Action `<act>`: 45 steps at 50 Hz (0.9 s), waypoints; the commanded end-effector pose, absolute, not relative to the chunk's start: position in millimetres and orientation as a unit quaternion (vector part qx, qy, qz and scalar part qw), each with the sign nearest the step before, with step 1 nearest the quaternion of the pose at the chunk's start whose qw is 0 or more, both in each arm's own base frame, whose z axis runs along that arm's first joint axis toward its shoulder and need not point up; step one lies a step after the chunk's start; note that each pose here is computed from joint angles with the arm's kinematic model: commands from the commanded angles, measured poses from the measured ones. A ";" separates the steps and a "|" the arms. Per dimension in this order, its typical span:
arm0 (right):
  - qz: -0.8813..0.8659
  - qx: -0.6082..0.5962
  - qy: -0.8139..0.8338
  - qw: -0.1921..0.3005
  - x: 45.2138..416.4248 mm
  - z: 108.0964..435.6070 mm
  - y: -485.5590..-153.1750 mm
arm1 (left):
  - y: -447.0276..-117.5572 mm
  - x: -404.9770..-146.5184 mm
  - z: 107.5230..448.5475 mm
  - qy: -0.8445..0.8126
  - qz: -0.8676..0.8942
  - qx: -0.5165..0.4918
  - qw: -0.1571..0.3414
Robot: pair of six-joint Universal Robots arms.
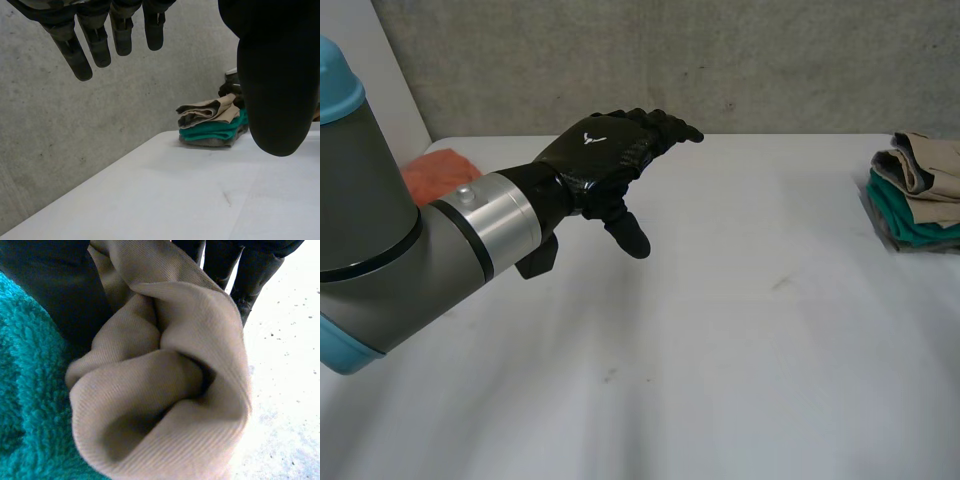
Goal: Fold the laundry.
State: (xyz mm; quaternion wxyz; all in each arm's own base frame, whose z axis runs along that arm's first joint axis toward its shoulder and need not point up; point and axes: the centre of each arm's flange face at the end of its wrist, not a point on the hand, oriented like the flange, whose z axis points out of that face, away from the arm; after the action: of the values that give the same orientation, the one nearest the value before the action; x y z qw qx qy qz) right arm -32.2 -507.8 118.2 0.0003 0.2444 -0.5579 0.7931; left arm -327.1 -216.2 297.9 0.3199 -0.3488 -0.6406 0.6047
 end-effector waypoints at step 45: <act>0.777 0.352 -0.507 -0.120 246.9 261.7 -272.8 | -413.9 -161.7 248.2 -0.672 0.713 -0.201 -0.014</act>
State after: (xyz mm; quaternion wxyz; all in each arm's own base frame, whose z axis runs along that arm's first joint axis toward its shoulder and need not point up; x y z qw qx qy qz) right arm 202.6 -324.7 319.8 -0.0600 0.2869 -0.4689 0.8332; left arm -227.5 -347.6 314.0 0.1072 -0.1959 -0.6173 0.7544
